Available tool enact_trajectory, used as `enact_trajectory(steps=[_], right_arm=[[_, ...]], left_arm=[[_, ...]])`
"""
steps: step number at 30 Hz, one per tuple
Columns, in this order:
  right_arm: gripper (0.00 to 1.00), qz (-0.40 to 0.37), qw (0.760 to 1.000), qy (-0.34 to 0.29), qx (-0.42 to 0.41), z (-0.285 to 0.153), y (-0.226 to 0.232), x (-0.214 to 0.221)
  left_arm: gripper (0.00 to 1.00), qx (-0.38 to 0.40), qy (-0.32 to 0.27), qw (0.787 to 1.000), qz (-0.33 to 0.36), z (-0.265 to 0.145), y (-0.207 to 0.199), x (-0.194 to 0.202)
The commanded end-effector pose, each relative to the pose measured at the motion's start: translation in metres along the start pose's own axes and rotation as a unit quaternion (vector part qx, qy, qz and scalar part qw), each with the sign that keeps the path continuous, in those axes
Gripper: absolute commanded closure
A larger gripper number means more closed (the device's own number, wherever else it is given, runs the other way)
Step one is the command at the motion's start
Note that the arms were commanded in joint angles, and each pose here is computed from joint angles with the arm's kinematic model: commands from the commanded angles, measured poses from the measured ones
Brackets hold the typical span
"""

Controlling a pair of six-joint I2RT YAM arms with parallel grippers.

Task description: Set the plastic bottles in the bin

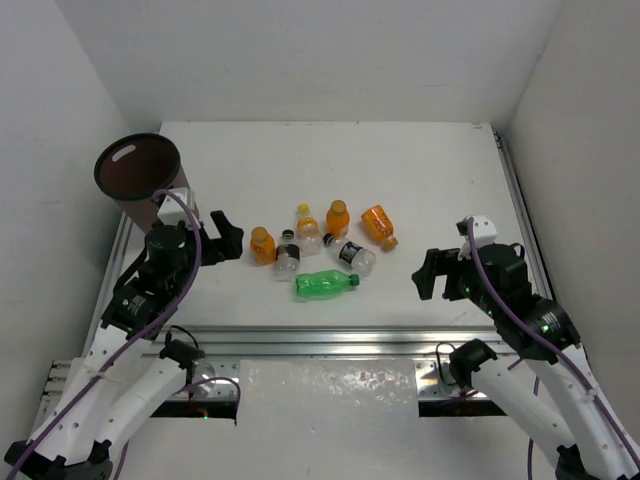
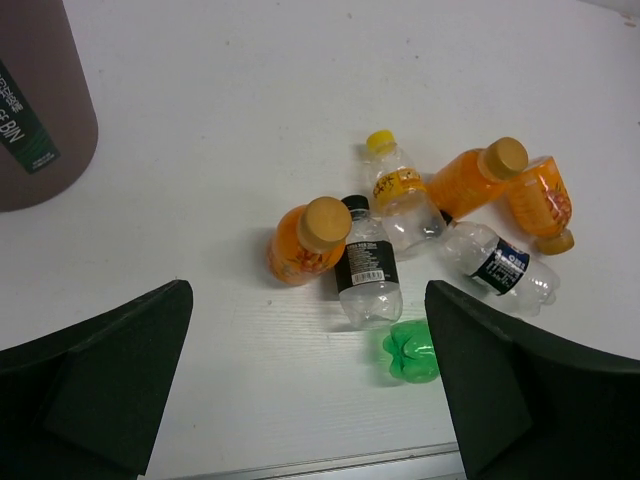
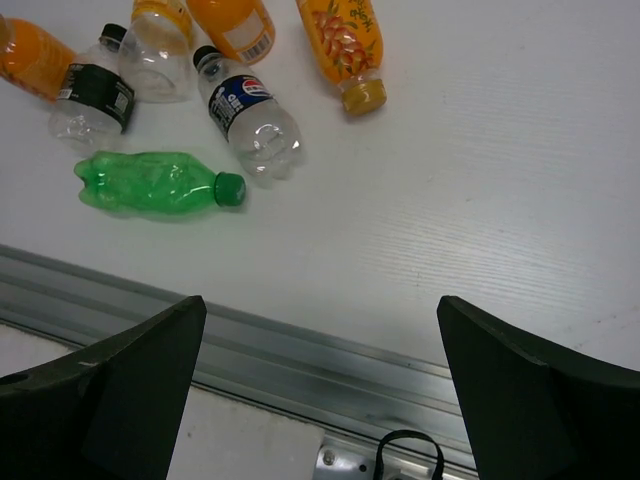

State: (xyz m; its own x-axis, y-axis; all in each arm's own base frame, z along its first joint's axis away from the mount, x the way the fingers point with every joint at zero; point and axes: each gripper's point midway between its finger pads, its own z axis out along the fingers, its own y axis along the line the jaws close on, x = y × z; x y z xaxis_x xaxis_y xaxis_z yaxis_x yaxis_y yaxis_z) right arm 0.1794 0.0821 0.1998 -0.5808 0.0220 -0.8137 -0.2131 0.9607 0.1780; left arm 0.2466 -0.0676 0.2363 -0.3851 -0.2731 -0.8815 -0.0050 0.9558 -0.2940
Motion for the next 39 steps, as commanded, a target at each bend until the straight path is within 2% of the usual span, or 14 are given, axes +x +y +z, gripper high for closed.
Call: enact_trajectory(steps=[1,6,9,10,12,13,15,19,21,23,27,36,37,39], right_arm=[[0.01,0.008,1.0,-0.024,-0.009,0.005,0.005,-0.013],[0.01,0.005,0.996,-0.042,-0.076,0.027,0.03,-0.015],[0.01,0.008,0.997,-0.024,-0.071,0.048,0.033,-0.018],[0.01,0.005,0.999,0.007,-0.05,0.064,0.028,-0.011],[0.01,-0.006,1.0,0.011,0.012,0.076,0.011,-0.026],[0.01,-0.018,0.998,0.041,0.036,0.093,0.005,-0.019],[0.04,-0.046,0.997,0.038,0.054,0.111,0.001,-0.033],[0.1,-0.088,0.99,0.079,0.079,0.16,-0.008,-0.036],[0.17,-0.087,0.989,0.101,0.069,0.19,-0.014,-0.034],[0.18,-0.096,0.989,0.101,0.05,0.208,-0.012,-0.038],[0.18,-0.104,0.983,0.152,0.027,0.249,-0.021,-0.012],[0.21,-0.132,0.978,0.158,-0.02,0.292,-0.026,0.001],[0.23,-0.123,0.979,0.161,-0.023,0.296,-0.027,0.004],[0.37,-0.105,0.98,0.166,-0.034,0.297,-0.029,0.006]], left_arm=[[0.0,-0.003,-0.032,0.999,-0.011,-0.007,0.0,-0.017],[0.0,0.019,-0.036,0.999,-0.009,-0.008,-0.007,-0.017],[0.0,0.023,-0.019,1.0,-0.002,-0.002,-0.01,-0.011],[0.0,0.027,-0.011,1.0,0.001,0.0,-0.012,-0.009],[0.0,0.031,-0.003,1.0,0.003,0.004,-0.014,-0.005],[0.0,0.033,-0.001,0.999,0.004,0.004,-0.014,-0.004],[0.0,0.036,-0.001,0.999,0.004,0.004,-0.015,-0.004],[0.0,0.044,-0.001,0.999,0.005,0.003,-0.017,-0.003],[0.0,0.045,0.003,0.999,0.006,0.005,-0.018,-0.001],[0.0,0.045,0.006,0.999,0.006,0.006,-0.018,0.0],[0.0,0.05,0.007,0.999,0.008,0.006,-0.02,0.0],[0.0,0.049,0.015,0.999,0.011,0.009,-0.02,0.003],[0.0,0.049,0.014,0.999,0.011,0.008,-0.02,0.002],[0.0,0.042,0.013,0.999,0.011,0.009,-0.018,0.001]])
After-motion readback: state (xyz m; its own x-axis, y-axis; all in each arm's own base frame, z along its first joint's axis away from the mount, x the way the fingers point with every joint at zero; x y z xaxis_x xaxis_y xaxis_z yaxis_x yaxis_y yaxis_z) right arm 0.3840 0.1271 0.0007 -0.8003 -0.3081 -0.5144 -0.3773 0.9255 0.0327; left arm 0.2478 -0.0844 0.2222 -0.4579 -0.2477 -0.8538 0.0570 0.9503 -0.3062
